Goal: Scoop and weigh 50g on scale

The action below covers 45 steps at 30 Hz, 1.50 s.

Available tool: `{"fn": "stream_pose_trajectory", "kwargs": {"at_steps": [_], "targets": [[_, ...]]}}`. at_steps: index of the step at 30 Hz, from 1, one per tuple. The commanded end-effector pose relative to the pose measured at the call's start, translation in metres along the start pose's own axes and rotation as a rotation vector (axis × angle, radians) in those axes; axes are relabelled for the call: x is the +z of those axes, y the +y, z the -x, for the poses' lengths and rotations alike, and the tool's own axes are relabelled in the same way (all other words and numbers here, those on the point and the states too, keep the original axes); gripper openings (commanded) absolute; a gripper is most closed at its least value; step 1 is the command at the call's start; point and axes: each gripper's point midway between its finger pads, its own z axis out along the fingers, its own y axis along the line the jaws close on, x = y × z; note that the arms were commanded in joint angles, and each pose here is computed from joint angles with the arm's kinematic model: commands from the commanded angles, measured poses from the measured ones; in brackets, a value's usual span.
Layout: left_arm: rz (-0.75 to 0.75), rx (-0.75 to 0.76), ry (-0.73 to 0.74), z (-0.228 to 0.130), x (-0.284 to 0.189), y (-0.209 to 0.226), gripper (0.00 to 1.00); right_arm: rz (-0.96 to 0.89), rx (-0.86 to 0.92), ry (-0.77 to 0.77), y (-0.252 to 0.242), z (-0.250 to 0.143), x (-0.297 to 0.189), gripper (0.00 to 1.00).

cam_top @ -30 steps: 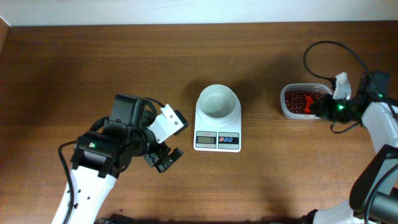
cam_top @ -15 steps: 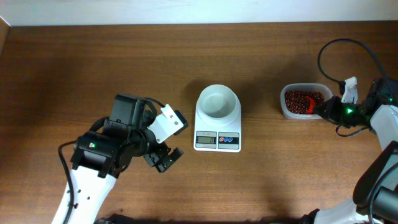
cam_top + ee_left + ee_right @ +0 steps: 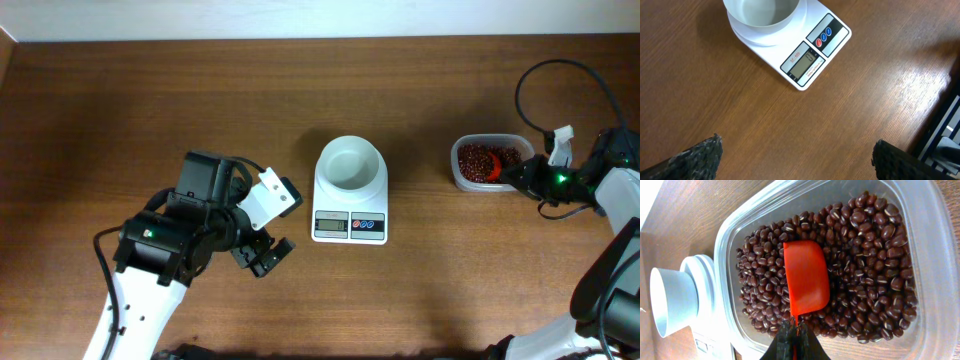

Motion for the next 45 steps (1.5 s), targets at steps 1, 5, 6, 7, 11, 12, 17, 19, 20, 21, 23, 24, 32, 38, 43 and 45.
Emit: {"fn": "stream_pose_trajectory", "kwargs": {"at_steps": [1,5,6,7,11,12,17,19,20,21,23,24,32,38,43,45], "targets": [[-0.014,0.016,-0.009,0.001,0.0,-0.002,0.99,-0.042,0.08,0.071,-0.022,-0.021,0.011,0.04],[-0.014,0.016,-0.009,0.001,0.0,-0.002,0.99,0.002,0.126,0.04,-0.026,-0.018,0.0,0.04],[-0.014,0.016,-0.009,0.001,0.0,-0.002,0.99,0.036,0.143,0.025,-0.025,-0.016,-0.004,0.04],[-0.014,0.016,-0.009,0.001,0.0,-0.002,0.99,0.061,0.152,0.015,-0.023,-0.015,-0.006,0.04],[-0.013,0.016,-0.009,0.001,0.0,-0.002,0.99,0.126,0.183,-0.025,-0.023,-0.009,-0.017,0.04],[-0.014,0.016,-0.009,0.001,0.0,-0.002,0.99,0.129,0.19,-0.032,-0.025,-0.009,-0.019,0.04],[-0.013,0.016,-0.009,0.001,0.0,-0.002,0.99,0.157,0.208,-0.059,-0.027,-0.005,-0.026,0.04],[-0.014,0.016,-0.009,0.001,0.0,-0.002,0.99,0.177,0.203,-0.066,-0.024,-0.003,-0.027,0.04],[-0.014,0.016,-0.009,0.001,0.0,-0.002,0.99,0.177,0.201,-0.068,-0.024,-0.003,-0.027,0.04],[-0.013,0.016,-0.009,0.001,0.0,-0.002,0.99,0.177,0.2,-0.069,-0.024,-0.003,-0.027,0.04],[-0.014,0.016,-0.009,0.001,0.0,-0.002,0.99,0.191,0.2,-0.071,-0.021,-0.002,-0.028,0.04],[-0.013,0.016,-0.009,0.001,0.0,-0.002,0.99,0.208,0.199,-0.075,-0.019,-0.001,-0.028,0.04],[-0.013,0.016,-0.009,0.001,0.0,-0.002,0.99,0.296,0.181,-0.103,-0.005,0.006,-0.033,0.04],[-0.014,0.016,-0.009,0.001,0.0,-0.002,0.99,0.343,0.174,-0.114,0.002,0.009,-0.035,0.04],[-0.014,0.016,-0.009,0.001,0.0,-0.002,0.99,0.346,0.173,-0.115,0.003,0.009,-0.035,0.04],[-0.014,0.016,-0.009,0.001,0.0,-0.002,0.99,0.346,0.174,-0.115,0.003,0.009,-0.035,0.04]]}}
